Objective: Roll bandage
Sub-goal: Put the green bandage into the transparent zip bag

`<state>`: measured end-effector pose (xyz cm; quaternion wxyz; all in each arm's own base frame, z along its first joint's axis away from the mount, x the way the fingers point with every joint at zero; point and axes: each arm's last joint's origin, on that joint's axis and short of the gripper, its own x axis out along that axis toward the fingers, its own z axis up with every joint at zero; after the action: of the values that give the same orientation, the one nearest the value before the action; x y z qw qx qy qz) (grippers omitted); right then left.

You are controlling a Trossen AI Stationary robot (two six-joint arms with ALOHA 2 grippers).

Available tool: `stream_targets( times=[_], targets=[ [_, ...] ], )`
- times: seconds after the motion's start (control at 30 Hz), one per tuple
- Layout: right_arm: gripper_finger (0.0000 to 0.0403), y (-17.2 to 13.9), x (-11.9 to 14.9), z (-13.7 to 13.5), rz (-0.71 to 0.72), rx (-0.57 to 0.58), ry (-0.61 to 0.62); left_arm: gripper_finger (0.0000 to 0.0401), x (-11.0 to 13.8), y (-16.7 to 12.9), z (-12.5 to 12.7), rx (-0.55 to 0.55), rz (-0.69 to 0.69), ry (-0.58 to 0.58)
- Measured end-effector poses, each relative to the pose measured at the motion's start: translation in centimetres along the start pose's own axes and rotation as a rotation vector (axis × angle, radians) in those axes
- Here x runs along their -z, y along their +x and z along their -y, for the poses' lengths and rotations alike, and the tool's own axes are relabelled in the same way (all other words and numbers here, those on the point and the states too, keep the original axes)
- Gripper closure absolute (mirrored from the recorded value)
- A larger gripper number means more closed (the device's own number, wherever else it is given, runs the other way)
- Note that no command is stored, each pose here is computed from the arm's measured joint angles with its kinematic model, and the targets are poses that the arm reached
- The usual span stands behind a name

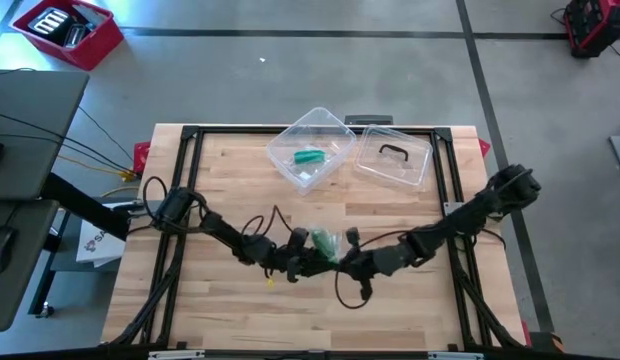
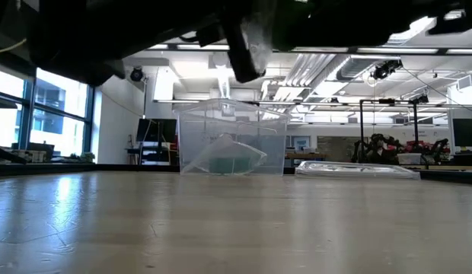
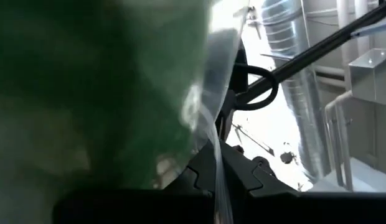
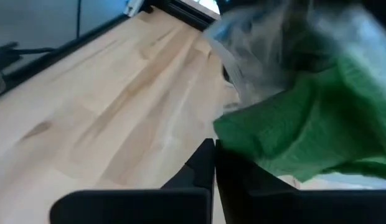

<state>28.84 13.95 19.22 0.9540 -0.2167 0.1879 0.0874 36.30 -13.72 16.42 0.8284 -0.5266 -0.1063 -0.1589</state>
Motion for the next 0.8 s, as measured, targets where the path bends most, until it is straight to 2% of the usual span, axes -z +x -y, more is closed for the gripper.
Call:
stream_targets(
  times=[0.17,0.4,0.57,0.8],
  targets=[
    [0.0397,0.0,-0.3,0.3,0.025,0.03,0.011,0.0401,-0.3,0.4,0.0,0.01,-0.008,0.005],
    [0.0401,-2.2,-1.5,-0.3,0.019,0.066,-0.012,0.0401,-0.1,0.4,-0.3,-0.012,-0.029,-0.013],
    [0.0401,-3.3,-1.7,-0.4,-0.004,0.027,0.015,0.0401,0.3,0.3,-1.0,-0.093,-0.07,-0.062],
    [0.0401,-2.6,-0.5,-0.6,-0.086,-0.019,0.116,0.0401,0.9,0.1,-2.1,-0.208,-0.137,-0.183]
  ],
)
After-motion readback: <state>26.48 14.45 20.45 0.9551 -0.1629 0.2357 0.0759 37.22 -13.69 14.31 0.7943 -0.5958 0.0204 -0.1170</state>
